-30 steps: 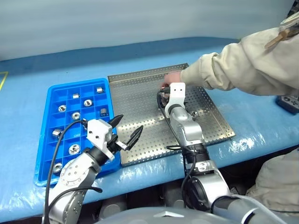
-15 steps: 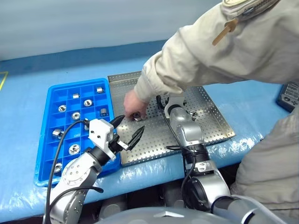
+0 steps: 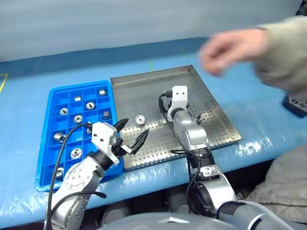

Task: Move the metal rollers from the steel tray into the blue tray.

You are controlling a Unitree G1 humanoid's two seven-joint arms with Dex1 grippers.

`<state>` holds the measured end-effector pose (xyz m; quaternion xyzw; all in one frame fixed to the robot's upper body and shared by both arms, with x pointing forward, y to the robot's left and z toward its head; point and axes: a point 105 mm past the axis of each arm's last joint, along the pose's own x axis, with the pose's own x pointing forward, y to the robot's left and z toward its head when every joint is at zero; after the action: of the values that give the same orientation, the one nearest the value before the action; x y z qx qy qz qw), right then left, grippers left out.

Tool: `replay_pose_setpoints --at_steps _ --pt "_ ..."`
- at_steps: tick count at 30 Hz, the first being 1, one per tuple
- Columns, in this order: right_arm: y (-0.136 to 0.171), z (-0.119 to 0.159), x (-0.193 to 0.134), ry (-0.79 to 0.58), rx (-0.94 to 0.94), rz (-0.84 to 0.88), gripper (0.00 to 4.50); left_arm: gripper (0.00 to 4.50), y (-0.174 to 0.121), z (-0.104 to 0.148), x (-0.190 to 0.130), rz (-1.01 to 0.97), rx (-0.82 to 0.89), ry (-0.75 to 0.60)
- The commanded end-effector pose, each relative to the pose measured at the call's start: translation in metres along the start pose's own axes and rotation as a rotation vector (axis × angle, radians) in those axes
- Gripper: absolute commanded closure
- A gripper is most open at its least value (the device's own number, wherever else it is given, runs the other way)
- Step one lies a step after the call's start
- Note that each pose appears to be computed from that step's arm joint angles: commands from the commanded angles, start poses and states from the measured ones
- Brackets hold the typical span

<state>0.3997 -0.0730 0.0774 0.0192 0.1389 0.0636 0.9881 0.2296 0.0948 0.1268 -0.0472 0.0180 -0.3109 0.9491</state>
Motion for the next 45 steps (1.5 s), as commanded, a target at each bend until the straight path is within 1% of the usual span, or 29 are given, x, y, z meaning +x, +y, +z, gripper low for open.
replay_pose_setpoints --at_steps 1,6,9,12,14,20,25,31,39,42,45 --pt "0.030 0.013 -0.009 -0.017 0.014 0.178 0.00 0.07 -0.005 0.009 0.000 -0.018 0.012 -0.032" --pt "0.068 0.023 -0.026 -0.027 -0.026 0.421 0.00 0.07 -0.005 0.009 0.000 -0.015 0.009 -0.033" --pt "0.081 0.026 -0.036 -0.036 -0.077 0.518 0.00 0.07 -0.005 0.009 0.000 -0.014 0.009 -0.034" --pt "0.092 0.025 -0.045 -0.047 -0.185 0.610 0.00 0.07 -0.004 0.010 -0.001 -0.003 0.016 -0.036" --pt "0.096 0.023 -0.048 -0.051 -0.237 0.643 0.00 0.07 -0.002 0.010 -0.002 0.012 0.022 -0.039" --pt "0.094 0.018 -0.046 -0.054 -0.346 0.660 0.00 0.07 0.012 0.012 -0.014 0.091 0.066 -0.035" --pt "0.094 0.008 -0.041 -0.017 -0.363 0.673 0.00 0.07 0.015 0.011 -0.021 0.102 0.074 -0.026" --pt "0.093 -0.009 -0.033 0.047 -0.325 0.666 0.00 0.07 0.013 0.009 -0.023 0.099 0.082 -0.022" --pt "0.079 -0.017 -0.020 0.081 -0.245 0.565 0.00 0.07 0.018 0.005 -0.026 0.148 0.117 -0.009" --pt "0.077 -0.018 -0.020 0.086 -0.229 0.552 0.62 0.00 0.018 0.000 -0.027 0.161 0.108 -0.004" --pt "0.077 -0.018 -0.022 0.082 -0.225 0.560 1.61 0.00 0.017 -0.005 -0.027 0.174 0.107 -0.003"
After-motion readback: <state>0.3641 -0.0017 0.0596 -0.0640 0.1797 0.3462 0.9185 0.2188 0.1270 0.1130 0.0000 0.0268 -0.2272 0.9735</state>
